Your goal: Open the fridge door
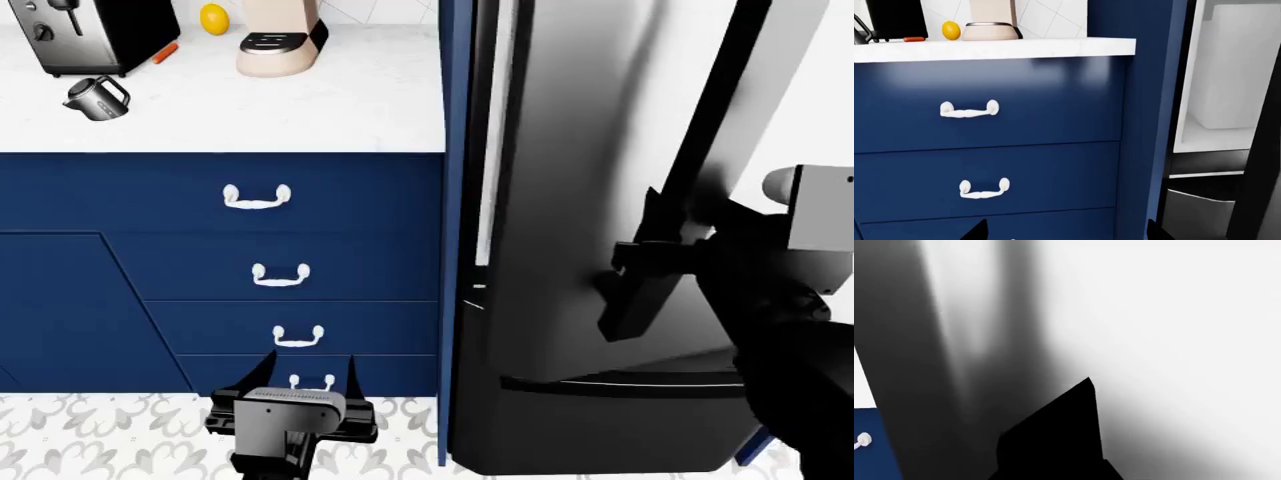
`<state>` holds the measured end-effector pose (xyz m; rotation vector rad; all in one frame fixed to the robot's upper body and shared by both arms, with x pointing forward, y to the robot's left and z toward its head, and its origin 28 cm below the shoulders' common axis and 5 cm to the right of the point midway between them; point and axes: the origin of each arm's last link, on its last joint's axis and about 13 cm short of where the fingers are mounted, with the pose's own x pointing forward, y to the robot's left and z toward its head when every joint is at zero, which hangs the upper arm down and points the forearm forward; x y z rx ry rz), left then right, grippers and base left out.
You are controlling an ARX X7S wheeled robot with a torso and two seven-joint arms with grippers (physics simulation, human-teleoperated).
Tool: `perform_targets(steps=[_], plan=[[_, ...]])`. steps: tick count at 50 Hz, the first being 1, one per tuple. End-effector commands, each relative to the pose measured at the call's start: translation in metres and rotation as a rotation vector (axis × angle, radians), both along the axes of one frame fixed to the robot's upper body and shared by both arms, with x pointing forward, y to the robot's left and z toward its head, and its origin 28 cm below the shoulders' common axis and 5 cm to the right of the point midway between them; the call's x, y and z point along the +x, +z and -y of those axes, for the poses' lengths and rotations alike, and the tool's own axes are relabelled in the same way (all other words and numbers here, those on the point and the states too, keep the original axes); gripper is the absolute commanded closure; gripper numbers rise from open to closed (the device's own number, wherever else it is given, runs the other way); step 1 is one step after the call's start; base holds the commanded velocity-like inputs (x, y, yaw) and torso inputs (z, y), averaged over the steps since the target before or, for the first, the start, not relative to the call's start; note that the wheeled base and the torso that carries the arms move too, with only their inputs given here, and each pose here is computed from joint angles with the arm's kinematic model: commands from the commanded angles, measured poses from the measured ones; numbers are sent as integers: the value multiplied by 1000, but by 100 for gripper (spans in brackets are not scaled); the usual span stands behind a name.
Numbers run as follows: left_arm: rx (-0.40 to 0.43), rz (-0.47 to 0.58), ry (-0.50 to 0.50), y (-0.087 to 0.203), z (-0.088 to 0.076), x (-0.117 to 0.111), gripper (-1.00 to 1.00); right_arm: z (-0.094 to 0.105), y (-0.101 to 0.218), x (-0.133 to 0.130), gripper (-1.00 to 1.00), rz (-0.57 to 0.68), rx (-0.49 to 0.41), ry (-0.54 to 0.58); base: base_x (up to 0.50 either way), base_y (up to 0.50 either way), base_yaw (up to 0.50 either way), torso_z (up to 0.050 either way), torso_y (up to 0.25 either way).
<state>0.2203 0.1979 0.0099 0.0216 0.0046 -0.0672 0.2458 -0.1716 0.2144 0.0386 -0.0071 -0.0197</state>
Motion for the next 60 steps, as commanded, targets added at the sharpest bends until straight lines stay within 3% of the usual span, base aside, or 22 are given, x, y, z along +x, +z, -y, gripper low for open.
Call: perform_targets(steps=[1, 10, 14, 21, 31, 32, 38, 45, 60], plan=[[6, 3, -1, 0, 0, 0, -100, -6, -11, -35, 100, -29, 74, 229, 0, 3, 0, 0, 0], [3, 4, 0, 0, 0, -1, -100, 5, -8, -54, 100, -69, 175, 279, -1, 3, 3, 0, 0], [1, 4, -1, 0, 0, -3, -100, 3, -20, -33, 100, -102, 185, 284, 0, 3, 4, 0, 0], [2, 4, -1, 1, 0, -4, -100, 10, -26, -43, 100, -76, 217, 281, -2, 1, 2, -2, 0], [3, 4, -1, 1, 1, -1, -100, 4, -21, -39, 100, -55, 150, 243, -1, 3, 2, -2, 0], [3, 4, -1, 1, 1, -1, -100, 4, -20, -40, -100, -52, 153, 245, 0, 4, 4, 0, 0], [3, 5, -1, 1, 1, -3, -100, -1, -25, -51, -100, -48, 159, 259, 0, 0, 0, 0, 0], [7, 5, -1, 1, 1, -2, -100, 11, -29, -89, -100, -19, 170, 202, 0, 0, 0, -1, 0], [11, 8, 0, 1, 0, 0, -100, -1, -32, -87, -100, 16, 121, 123, 0, 0, 0, 0, 0]])
